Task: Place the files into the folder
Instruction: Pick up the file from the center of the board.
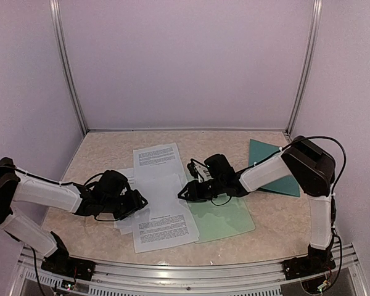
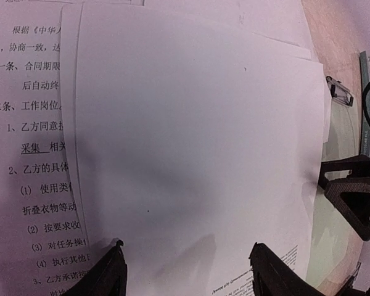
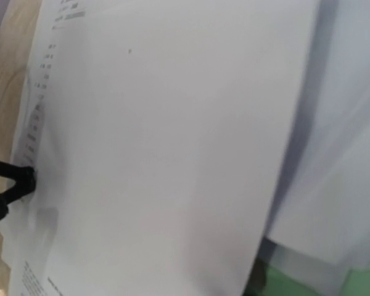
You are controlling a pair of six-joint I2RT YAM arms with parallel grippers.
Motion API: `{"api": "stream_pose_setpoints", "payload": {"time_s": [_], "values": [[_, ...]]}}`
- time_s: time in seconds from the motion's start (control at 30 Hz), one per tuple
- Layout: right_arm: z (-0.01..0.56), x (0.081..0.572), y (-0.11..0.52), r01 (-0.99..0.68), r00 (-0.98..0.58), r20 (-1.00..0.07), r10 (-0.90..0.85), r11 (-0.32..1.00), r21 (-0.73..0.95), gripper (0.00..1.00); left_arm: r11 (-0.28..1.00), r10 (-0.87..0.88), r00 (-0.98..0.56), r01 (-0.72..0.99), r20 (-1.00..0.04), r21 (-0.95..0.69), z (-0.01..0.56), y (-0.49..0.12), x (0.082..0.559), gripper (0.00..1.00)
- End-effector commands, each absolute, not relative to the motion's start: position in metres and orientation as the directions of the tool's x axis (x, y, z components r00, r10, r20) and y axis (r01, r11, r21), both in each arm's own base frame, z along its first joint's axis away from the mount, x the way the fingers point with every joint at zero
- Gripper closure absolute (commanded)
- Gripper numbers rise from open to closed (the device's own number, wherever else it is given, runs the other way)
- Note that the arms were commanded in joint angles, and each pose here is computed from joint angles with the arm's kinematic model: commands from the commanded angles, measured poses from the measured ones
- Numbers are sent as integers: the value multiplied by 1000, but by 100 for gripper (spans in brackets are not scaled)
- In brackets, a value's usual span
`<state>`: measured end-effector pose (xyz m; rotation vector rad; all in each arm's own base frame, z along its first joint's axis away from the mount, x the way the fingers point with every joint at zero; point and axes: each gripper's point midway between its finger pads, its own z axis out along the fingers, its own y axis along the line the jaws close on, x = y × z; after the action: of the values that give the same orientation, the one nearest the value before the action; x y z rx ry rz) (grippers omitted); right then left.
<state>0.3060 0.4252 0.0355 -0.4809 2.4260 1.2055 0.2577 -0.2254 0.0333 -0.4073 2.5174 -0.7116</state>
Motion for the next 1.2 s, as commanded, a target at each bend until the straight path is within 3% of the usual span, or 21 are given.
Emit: {"api": "stream_pose_setpoints", "payload": {"time_s": [0.0,0.2,0.33,0.63,1.17], "values": [[2,291,417,-375,-920,-367,-140,592,714,65,855,-375,-849,-161,-372,-494,21,-216,248,34],[7,288,424,-317,-944,-318,-94,533,785,68,856,-372,-849,-156,-375,-493,22,-217,248,33],[6,292,421,-329,-937,-336,-95,560,760,71,855,-370,-848,-152,-379,-495,23,-217,248,34],[22,302,415,-367,-914,-396,-86,589,720,100,858,-360,-844,-132,-398,-497,32,-220,252,33],[69,323,390,-422,-851,-524,-28,632,650,100,865,-325,-791,-28,-518,-501,96,-212,255,27]]}}
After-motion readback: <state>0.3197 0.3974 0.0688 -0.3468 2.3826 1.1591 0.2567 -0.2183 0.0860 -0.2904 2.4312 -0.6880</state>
